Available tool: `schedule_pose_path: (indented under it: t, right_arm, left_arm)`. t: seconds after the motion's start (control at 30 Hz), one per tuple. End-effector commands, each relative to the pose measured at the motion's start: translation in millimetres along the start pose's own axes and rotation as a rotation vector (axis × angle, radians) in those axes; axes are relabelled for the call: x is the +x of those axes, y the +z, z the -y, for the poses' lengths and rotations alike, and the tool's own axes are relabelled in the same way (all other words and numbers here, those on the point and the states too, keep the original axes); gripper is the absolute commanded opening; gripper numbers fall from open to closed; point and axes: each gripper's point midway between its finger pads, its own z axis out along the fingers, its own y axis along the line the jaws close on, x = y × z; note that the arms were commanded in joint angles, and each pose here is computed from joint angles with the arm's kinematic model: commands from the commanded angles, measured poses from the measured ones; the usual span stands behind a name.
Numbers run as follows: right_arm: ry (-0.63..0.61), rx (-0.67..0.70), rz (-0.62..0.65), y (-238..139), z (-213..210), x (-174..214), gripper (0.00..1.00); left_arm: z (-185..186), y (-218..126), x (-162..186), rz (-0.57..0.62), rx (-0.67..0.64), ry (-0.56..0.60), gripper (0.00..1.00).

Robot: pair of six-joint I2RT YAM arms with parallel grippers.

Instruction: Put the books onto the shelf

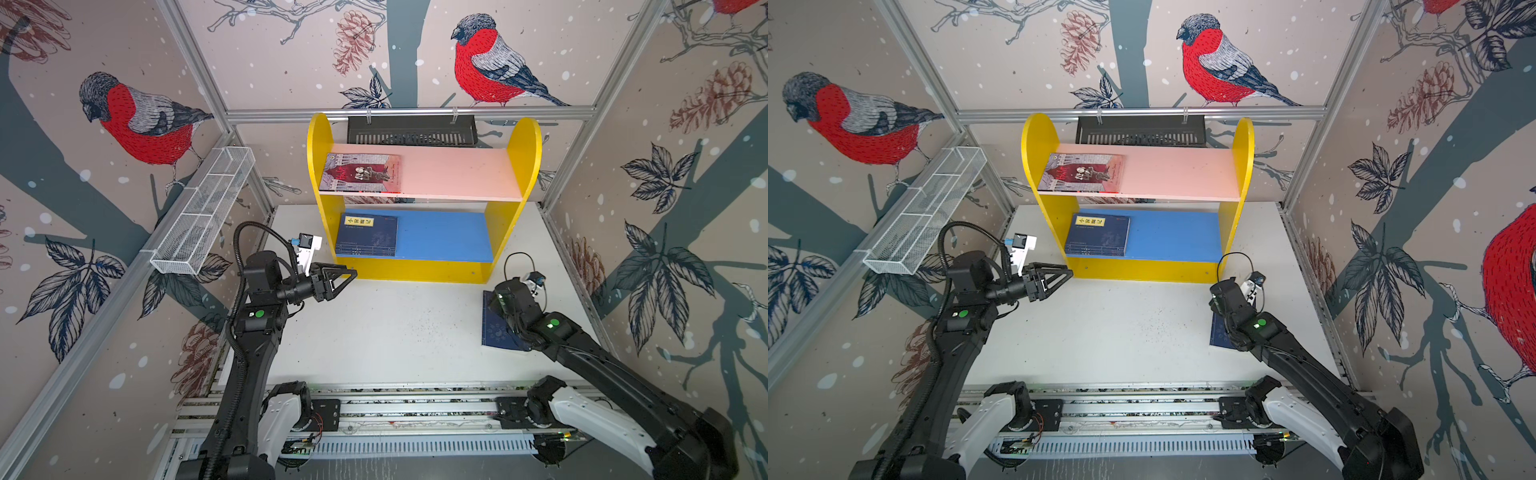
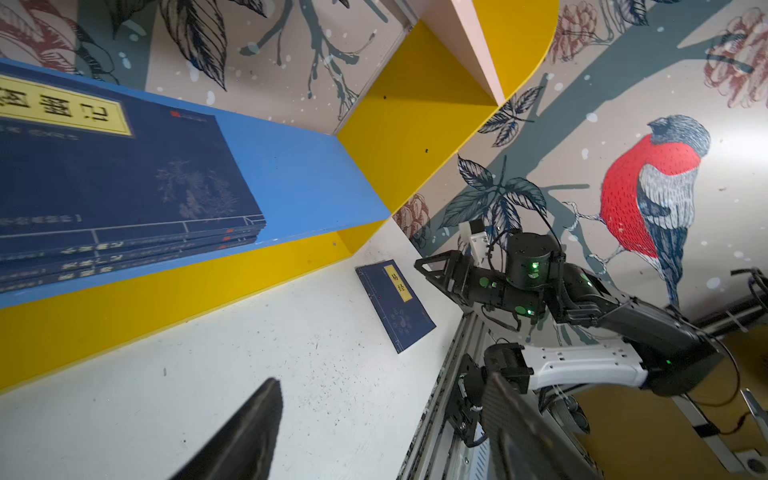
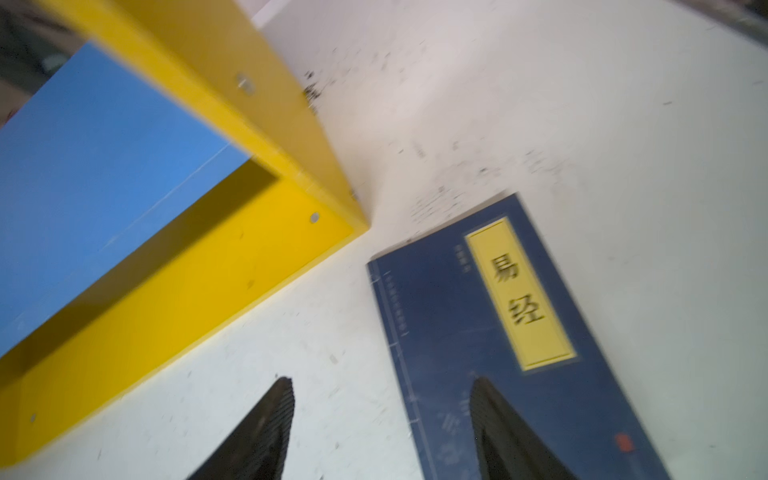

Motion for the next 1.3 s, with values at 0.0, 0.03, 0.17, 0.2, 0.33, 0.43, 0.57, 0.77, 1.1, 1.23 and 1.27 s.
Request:
schedule_pose_path:
  t: [0.0,0.03,0.17,0.2,0.33,0.43,0.57,0.77,1.1,1.23,1.27]
  right_arm:
    - [0.035,0.025,0.023,3,18,-11,0.72]
    - [0.051,0.027,0.023,5,24,-13,0.74]
    - [0.107,0.011,-0.036,20,40,-12,0.77]
    - [0.114,0.019,-0.045,23,44,-12,0.77]
    - [0.096,0.077,-0.059,29,61,-18,0.78]
    - [0.096,0.091,-0.073,37,70,-19,0.78]
    - [0.107,0.109,-0.097,48,82,-15,0.78]
    - [0.082,0.120,-0.160,63,96,-8,0.78]
    - [0.016,0.081,-0.315,82,89,13,0.77]
    - [0.000,0.022,-0.351,85,77,15,0.77]
    - [-0.005,0.010,-0.361,85,74,15,0.77]
  left_arm:
    - [-21,-1,-1,0.023,-0.120,-0.078,0.77]
    - [-25,-1,1,0.022,-0.134,-0.092,0.77]
    - [-38,5,18,-0.011,-0.117,-0.226,0.75]
    - [-40,6,20,-0.017,-0.108,-0.257,0.74]
    - [-45,10,29,-0.026,-0.087,-0.326,0.73]
    - [-45,12,32,-0.029,-0.059,-0.344,0.73]
    - [-48,16,40,-0.030,-0.006,-0.421,0.73]
    - [-47,16,47,-0.012,0.014,-0.429,0.73]
    - [-52,15,54,-0.004,-0.010,-0.430,0.74]
    - [-57,16,55,-0.001,-0.024,-0.442,0.74]
    - [-58,17,55,-0.001,-0.027,-0.444,0.74]
